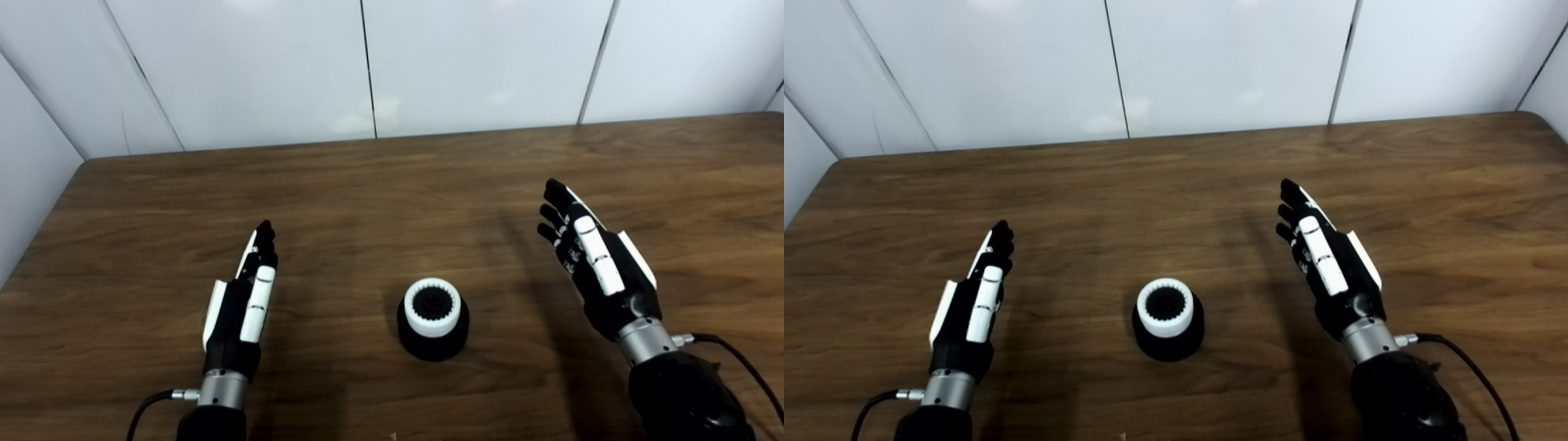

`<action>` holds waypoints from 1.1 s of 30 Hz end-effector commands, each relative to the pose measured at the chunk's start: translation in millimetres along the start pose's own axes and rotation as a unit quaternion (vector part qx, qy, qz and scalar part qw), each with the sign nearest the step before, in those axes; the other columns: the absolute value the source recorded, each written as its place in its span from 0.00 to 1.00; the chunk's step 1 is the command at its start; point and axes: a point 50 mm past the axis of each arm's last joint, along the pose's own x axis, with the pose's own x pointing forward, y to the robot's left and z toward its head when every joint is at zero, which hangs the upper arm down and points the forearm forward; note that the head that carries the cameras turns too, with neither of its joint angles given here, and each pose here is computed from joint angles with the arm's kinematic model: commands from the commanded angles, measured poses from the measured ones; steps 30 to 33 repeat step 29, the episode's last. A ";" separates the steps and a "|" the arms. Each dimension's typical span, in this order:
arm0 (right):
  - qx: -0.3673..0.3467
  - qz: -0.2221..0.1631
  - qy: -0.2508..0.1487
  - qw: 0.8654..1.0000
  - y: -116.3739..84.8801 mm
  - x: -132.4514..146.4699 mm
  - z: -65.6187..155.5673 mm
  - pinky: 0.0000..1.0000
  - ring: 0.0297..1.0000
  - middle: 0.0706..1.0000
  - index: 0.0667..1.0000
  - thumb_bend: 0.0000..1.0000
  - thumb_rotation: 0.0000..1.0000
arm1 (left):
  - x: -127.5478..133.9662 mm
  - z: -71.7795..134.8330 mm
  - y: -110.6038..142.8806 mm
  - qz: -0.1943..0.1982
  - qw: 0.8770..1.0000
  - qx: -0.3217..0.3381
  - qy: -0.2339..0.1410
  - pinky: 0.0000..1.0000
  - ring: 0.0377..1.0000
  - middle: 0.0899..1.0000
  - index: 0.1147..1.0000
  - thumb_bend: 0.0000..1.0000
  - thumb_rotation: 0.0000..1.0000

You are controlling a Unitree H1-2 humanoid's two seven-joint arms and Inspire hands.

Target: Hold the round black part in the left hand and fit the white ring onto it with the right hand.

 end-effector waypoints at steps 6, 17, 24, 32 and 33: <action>-0.004 0.004 -0.038 0.999 0.5 3.2 12.0 0.93 0.96 0.96 0.92 0.40 0.81 | 4.8 15.1 -10.3 0.016 0.999 -0.021 -0.030 0.99 1.00 1.00 1.00 0.55 0.89; -0.004 0.004 -0.036 0.999 1.2 2.9 12.0 0.94 0.96 0.95 0.91 0.41 0.80 | 4.0 13.7 -8.5 0.014 0.999 -0.018 -0.030 1.00 1.00 1.00 1.00 0.61 0.85; -0.006 0.007 -0.039 0.999 0.7 4.2 10.9 0.93 0.95 0.94 0.91 0.41 0.81 | 4.5 13.1 -7.5 0.015 0.999 -0.013 -0.031 1.00 1.00 1.00 1.00 0.61 0.85; -0.005 0.007 -0.041 0.999 1.8 5.8 12.6 0.93 0.94 0.94 0.91 0.39 0.80 | 6.0 14.5 -7.1 0.016 0.999 -0.013 -0.033 1.00 1.00 1.00 0.99 0.63 0.84; -0.005 0.007 -0.041 0.999 1.8 5.8 12.6 0.93 0.94 0.94 0.91 0.39 0.80 | 6.0 14.5 -7.1 0.016 0.999 -0.013 -0.033 1.00 1.00 1.00 0.99 0.63 0.84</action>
